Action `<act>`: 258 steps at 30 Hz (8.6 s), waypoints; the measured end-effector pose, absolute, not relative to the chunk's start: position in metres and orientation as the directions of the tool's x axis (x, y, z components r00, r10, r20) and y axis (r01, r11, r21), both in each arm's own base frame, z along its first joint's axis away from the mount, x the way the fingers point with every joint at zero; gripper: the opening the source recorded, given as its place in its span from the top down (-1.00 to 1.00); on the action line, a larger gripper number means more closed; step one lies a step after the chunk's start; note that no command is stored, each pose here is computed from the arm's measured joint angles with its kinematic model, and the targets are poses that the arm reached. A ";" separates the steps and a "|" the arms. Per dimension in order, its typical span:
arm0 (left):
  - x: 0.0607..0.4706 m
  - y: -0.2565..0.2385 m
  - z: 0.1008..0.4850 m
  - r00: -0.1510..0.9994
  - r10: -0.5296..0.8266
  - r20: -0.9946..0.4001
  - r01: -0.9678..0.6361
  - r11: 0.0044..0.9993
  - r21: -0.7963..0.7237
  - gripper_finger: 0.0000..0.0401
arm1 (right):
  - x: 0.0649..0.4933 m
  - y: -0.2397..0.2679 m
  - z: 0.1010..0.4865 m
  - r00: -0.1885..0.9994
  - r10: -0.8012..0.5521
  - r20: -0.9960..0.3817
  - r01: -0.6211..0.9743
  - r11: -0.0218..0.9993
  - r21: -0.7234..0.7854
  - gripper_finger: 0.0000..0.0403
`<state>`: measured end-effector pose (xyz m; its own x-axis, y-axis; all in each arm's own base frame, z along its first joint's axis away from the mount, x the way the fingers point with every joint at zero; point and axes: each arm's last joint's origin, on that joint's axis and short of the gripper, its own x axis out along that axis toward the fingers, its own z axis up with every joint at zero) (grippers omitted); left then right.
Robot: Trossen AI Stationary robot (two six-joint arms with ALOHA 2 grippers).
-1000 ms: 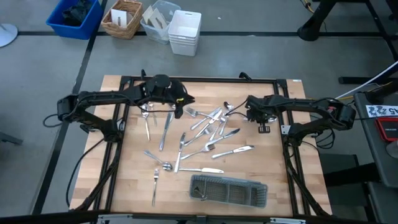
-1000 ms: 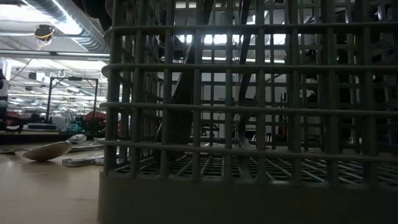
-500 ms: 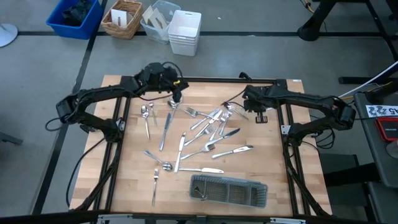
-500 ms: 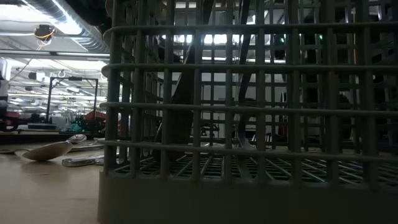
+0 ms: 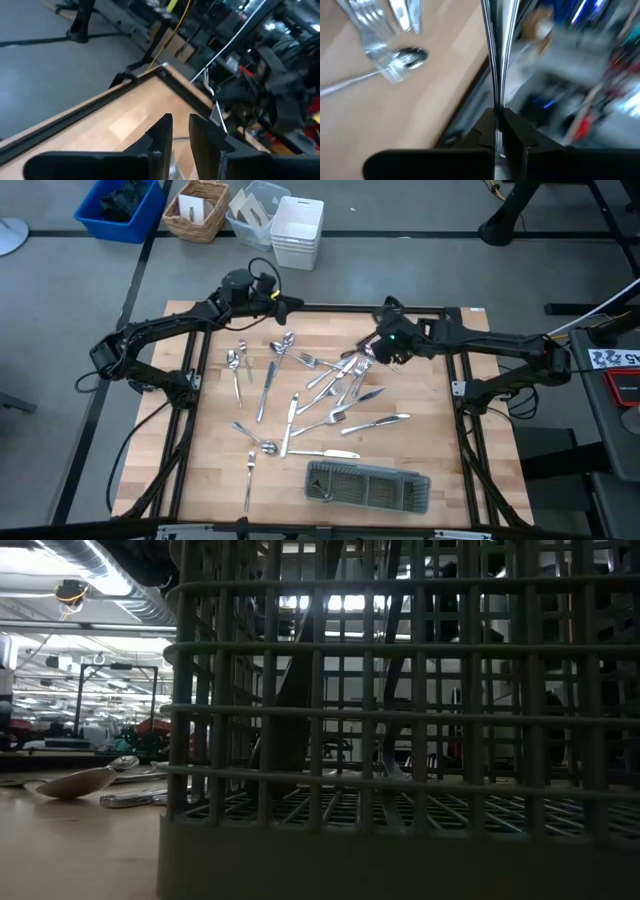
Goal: Sort silverware
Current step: Put the spoon into the gray silverware rack, then put the fork into the gray silverware rack
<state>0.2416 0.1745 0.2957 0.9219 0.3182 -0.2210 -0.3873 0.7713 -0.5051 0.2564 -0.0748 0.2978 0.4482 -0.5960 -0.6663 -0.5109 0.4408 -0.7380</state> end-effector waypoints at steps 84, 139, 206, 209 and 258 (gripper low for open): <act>0.342 0.109 0.236 0.964 0.229 -0.134 -0.259 0.916 -0.306 0.45 | 0.334 -0.001 0.264 0.705 -0.475 -0.526 -0.699 -0.343 -0.627 0.91; 0.267 0.050 0.332 0.994 0.064 -0.086 -0.075 0.988 -0.133 0.99 | 0.252 -0.100 0.290 0.326 -0.666 -0.671 0.098 0.730 -0.676 0.35; 0.337 -0.149 0.216 0.889 -0.429 -0.162 0.436 0.900 0.007 0.86 | 0.224 -0.157 0.285 0.387 -0.485 -0.784 0.268 0.873 -0.408 0.35; 0.337 -0.149 0.216 0.889 -0.429 -0.162 0.432 0.902 -0.016 0.86 | 0.224 -0.157 0.285 0.387 -0.485 -0.784 0.268 0.873 -0.408 0.35; 0.301 -0.133 0.274 0.873 -0.460 -0.166 0.460 0.887 -0.040 0.35 | 0.222 -0.155 0.280 0.467 -0.299 -0.832 0.237 0.949 -0.207 0.35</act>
